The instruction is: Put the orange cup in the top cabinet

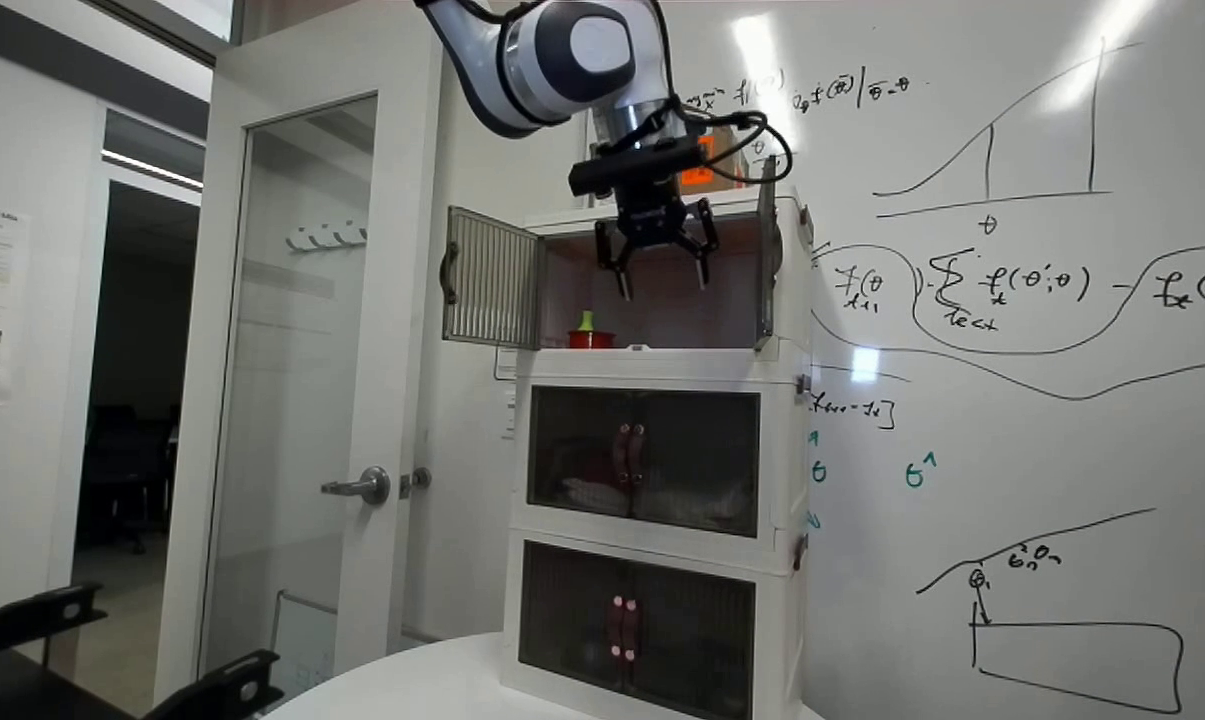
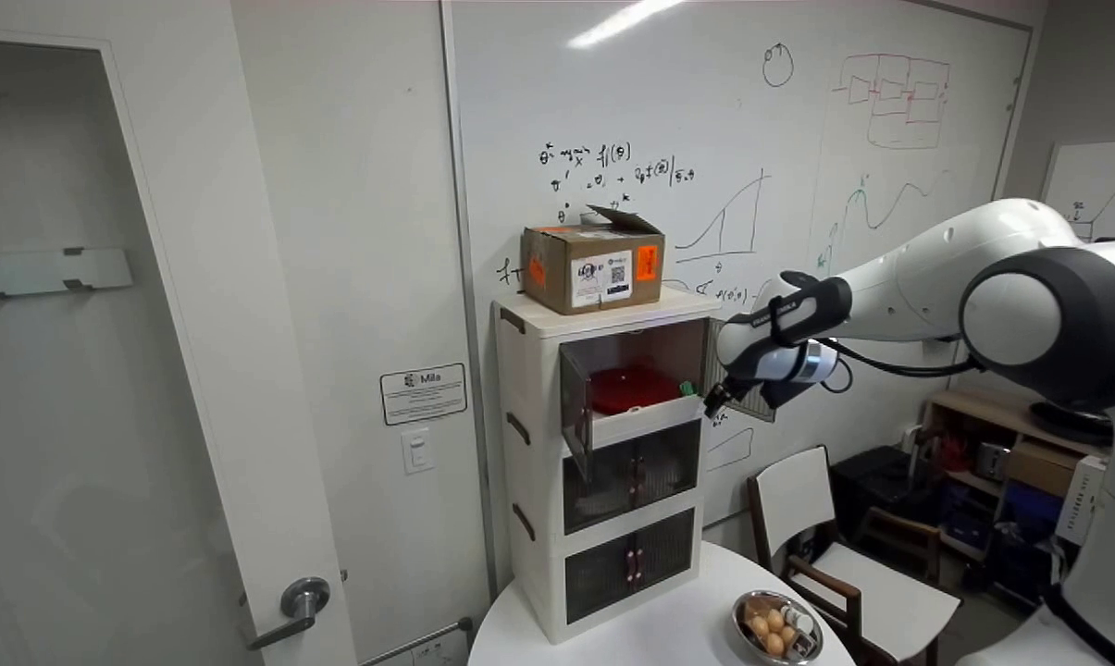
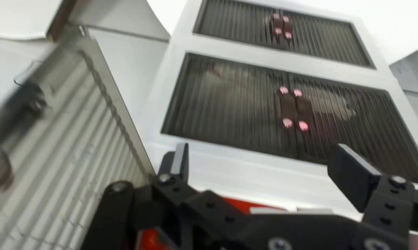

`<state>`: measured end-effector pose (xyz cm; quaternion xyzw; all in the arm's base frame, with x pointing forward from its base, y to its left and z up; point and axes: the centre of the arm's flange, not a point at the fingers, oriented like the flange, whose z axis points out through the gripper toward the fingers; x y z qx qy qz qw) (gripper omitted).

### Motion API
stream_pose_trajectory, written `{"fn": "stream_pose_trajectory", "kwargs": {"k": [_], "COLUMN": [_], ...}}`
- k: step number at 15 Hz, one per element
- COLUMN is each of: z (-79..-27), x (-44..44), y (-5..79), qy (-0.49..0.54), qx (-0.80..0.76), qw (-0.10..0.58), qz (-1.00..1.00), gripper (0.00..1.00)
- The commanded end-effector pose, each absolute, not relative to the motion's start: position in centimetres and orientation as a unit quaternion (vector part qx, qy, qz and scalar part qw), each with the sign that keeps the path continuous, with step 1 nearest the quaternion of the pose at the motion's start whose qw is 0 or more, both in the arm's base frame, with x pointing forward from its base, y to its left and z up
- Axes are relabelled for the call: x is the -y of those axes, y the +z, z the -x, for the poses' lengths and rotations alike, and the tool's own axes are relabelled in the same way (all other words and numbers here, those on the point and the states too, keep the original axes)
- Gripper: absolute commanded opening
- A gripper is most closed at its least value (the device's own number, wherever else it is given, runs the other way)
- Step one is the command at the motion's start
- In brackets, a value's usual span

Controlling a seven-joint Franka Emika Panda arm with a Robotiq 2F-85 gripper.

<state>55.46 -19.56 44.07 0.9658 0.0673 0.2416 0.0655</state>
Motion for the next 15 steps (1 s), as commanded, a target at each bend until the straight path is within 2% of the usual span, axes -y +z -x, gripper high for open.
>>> {"fn": "stream_pose_trajectory", "kwargs": {"k": [1, 6, 9, 10, 15], "z": [-47.4, -40.6, -37.1, -40.3, -38.0], "x": [19.0, 13.7, 11.7, 13.0, 12.3], "y": [41.9, 35.4, 32.2, 32.7, 31.6], "qy": [0.166, 0.091, 0.056, 0.062, 0.049], "qx": [-0.029, -0.037, 0.001, -0.025, -0.006], "qw": [0.056, -0.036, -0.031, -0.036, -0.037], "qz": [-0.984, -0.995, -0.998, -0.997, -0.998], "gripper": [1.0, 1.0, 1.0, 1.0, 1.0]}}
